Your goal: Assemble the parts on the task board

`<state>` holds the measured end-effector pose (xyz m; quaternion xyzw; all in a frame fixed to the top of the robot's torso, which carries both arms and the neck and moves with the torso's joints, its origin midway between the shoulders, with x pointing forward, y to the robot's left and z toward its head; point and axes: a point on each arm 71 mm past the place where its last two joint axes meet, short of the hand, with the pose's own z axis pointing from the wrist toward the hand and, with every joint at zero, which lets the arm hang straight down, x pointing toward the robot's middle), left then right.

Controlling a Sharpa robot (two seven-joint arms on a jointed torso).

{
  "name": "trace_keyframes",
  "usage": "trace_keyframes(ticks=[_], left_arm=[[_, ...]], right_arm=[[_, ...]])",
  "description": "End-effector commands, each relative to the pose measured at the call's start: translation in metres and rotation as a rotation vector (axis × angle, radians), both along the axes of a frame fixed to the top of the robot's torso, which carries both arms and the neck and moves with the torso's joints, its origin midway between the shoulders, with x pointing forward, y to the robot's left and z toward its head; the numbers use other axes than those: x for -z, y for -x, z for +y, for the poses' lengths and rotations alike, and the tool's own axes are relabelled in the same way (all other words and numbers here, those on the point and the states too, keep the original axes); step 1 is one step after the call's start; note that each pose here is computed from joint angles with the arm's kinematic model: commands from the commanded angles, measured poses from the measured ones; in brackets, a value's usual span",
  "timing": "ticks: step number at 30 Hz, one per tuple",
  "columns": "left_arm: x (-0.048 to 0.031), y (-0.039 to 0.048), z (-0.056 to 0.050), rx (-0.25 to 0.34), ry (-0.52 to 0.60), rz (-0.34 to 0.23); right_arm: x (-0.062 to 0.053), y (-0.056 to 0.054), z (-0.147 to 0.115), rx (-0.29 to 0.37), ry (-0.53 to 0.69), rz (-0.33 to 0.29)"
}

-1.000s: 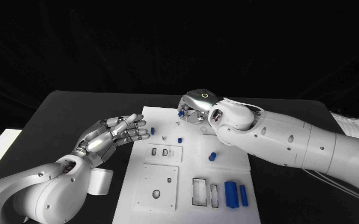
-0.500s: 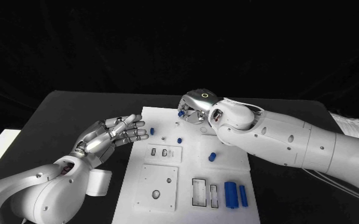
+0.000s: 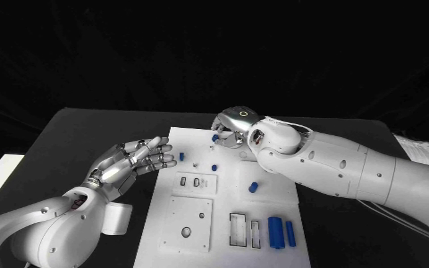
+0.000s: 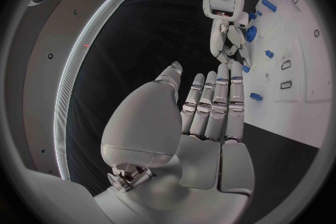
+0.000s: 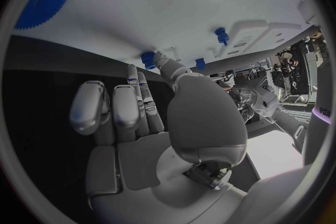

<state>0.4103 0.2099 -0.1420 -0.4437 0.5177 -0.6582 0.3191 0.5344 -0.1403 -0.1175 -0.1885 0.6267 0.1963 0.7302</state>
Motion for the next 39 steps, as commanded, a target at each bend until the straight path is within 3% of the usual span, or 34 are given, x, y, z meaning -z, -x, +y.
trace_keyframes(ticks=[1,10,13,18,22,25,32,39], left_arm=[[-0.0015,0.0007,-0.001,0.011,0.010,-0.008],[-0.0005,-0.0005,-0.001,0.011,0.001,-0.002],[-0.0001,-0.0009,-0.002,0.021,-0.013,-0.005],[0.0020,-0.0045,-0.006,0.052,-0.054,-0.012],[0.0057,-0.0098,-0.011,0.081,-0.110,-0.017],[0.0089,-0.0135,-0.017,0.102,-0.156,-0.019],[0.0157,-0.0209,-0.030,0.132,-0.242,-0.014],[0.0172,-0.0233,-0.033,0.127,-0.263,-0.015]], right_arm=[[0.001,0.000,0.001,0.003,0.013,0.006],[-0.015,0.012,-0.008,-0.027,-0.131,-0.097],[-0.022,0.019,-0.020,-0.023,-0.197,-0.100],[-0.029,0.029,-0.054,0.032,-0.327,0.016],[-0.026,0.035,-0.079,0.084,-0.372,0.132],[-0.023,0.037,-0.093,0.119,-0.369,0.182],[-0.013,0.037,-0.114,0.189,-0.317,0.216],[-0.006,0.034,-0.116,0.223,-0.263,0.224]])
